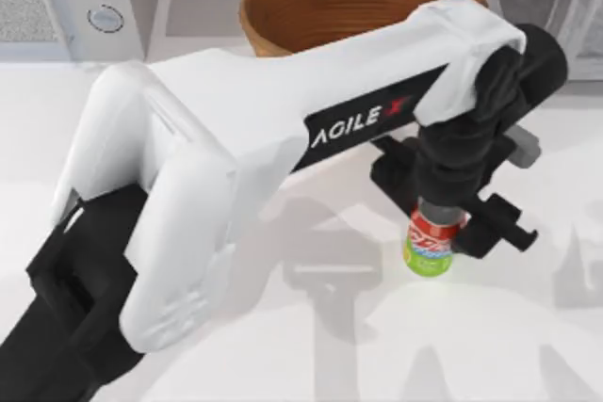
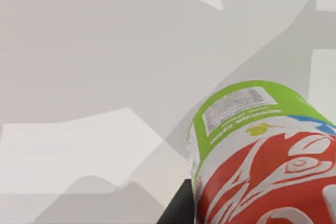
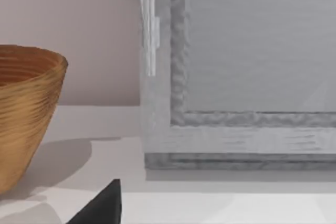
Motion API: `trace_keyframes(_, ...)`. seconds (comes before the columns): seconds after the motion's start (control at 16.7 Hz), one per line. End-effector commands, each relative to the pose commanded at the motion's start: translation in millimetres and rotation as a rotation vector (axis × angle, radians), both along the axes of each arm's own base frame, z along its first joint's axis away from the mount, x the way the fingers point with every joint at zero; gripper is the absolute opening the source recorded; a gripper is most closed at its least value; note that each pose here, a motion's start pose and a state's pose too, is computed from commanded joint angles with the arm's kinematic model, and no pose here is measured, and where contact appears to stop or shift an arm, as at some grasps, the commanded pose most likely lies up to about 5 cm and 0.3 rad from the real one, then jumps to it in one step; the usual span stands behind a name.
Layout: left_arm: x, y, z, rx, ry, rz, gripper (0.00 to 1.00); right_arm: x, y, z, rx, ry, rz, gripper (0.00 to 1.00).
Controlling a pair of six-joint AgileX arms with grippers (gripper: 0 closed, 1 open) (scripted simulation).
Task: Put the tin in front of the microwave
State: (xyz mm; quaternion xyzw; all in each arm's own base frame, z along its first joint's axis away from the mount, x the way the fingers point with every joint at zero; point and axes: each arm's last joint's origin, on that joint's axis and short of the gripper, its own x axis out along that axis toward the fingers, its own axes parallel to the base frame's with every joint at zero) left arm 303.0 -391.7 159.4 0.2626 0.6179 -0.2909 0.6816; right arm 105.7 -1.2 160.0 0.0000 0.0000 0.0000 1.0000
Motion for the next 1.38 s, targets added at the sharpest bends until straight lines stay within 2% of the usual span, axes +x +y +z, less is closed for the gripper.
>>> trace_keyframes(0.06,0,0,0,0.000,0.000,0.000,0.02,0,0,0,0.000,0.000,0.000,1.00)
trace_keyframes(0.12,0,0,0,0.000,0.000,0.000,0.00,0,0,0,0.000,0.000,0.000,1.00)
trace_keyframes(0.72,0,-1,2,0.001,0.001,-0.001,0.00,0,0,0,0.000,0.000,0.000,1.00)
trace_keyframes(1.38,0,-1,34,0.001,0.002,-0.001,0.00,0,0,0,0.000,0.000,0.000,1.00)
